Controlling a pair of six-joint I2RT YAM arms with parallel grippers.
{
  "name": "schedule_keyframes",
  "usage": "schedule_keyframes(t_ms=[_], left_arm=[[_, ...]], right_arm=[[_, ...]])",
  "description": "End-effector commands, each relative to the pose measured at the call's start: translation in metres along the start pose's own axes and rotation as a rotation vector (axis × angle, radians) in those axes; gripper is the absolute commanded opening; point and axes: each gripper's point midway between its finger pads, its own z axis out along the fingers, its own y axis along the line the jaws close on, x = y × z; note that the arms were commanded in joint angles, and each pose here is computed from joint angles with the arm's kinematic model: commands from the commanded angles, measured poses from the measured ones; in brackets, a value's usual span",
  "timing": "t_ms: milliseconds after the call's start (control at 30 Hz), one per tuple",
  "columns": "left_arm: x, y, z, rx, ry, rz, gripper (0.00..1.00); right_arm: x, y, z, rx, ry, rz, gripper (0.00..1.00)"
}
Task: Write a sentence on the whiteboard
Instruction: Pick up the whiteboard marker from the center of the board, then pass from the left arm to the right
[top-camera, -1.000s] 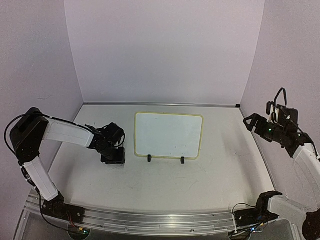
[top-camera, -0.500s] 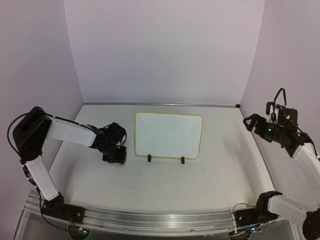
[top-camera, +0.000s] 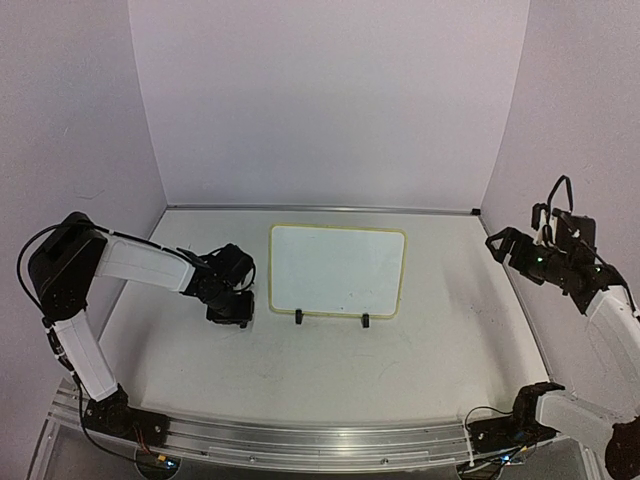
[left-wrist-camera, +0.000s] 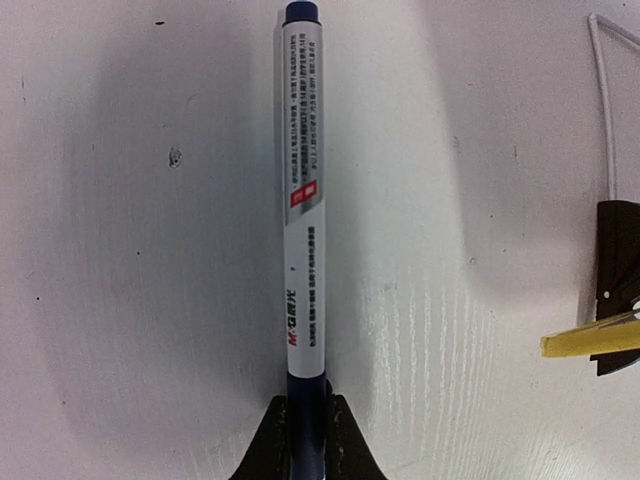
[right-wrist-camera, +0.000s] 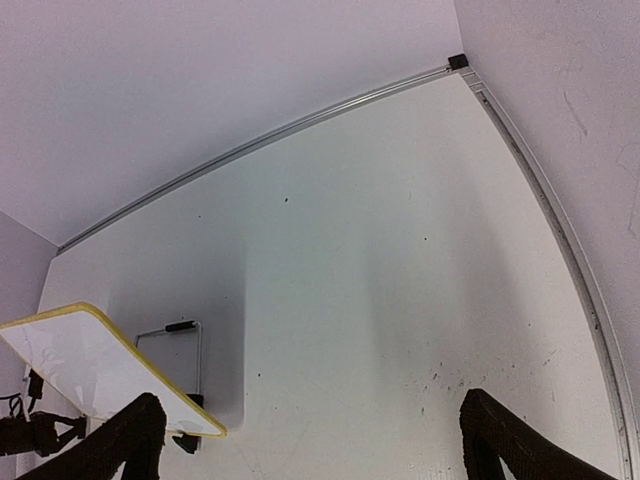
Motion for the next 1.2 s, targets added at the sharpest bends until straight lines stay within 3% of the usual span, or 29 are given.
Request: schedule_keyframes(t_ms=[0, 167, 433, 700, 967, 1167], left_arm=[[0.03, 0.029, 0.005, -0.094, 0.083, 0.011, 0.0], [0.022, 0.03, -0.014, -0.082, 0.027, 0.022, 0.0], [-0.005, 0.019, -0.081, 0.0, -0.119, 0.091, 0.0], [-0.022, -0.041, -0.174, 0.342, -0.253, 0.293, 0.0], [0.026, -0.123, -0.232, 0.599, -0.239, 0.663, 0.0], [0.058, -0.158, -0.25, 0.784, -0.149, 0.798, 0.0]], right_arm=[[-0.016, 0.013, -0.008, -0.042, -0.029, -0.014, 0.98], [-0.013, 0.032, -0.01, -0.139, 0.009, -0.027, 0.98], [-0.011, 0.087, -0.028, -0.411, 0.116, -0.048, 0.97], [0.013, 0.181, -0.044, -0.644, 0.291, -0.189, 0.95], [0.067, 0.263, -0.04, -0.858, 0.541, -0.282, 0.93], [0.116, 0.306, -0.047, -1.013, 0.734, -0.331, 0.95]])
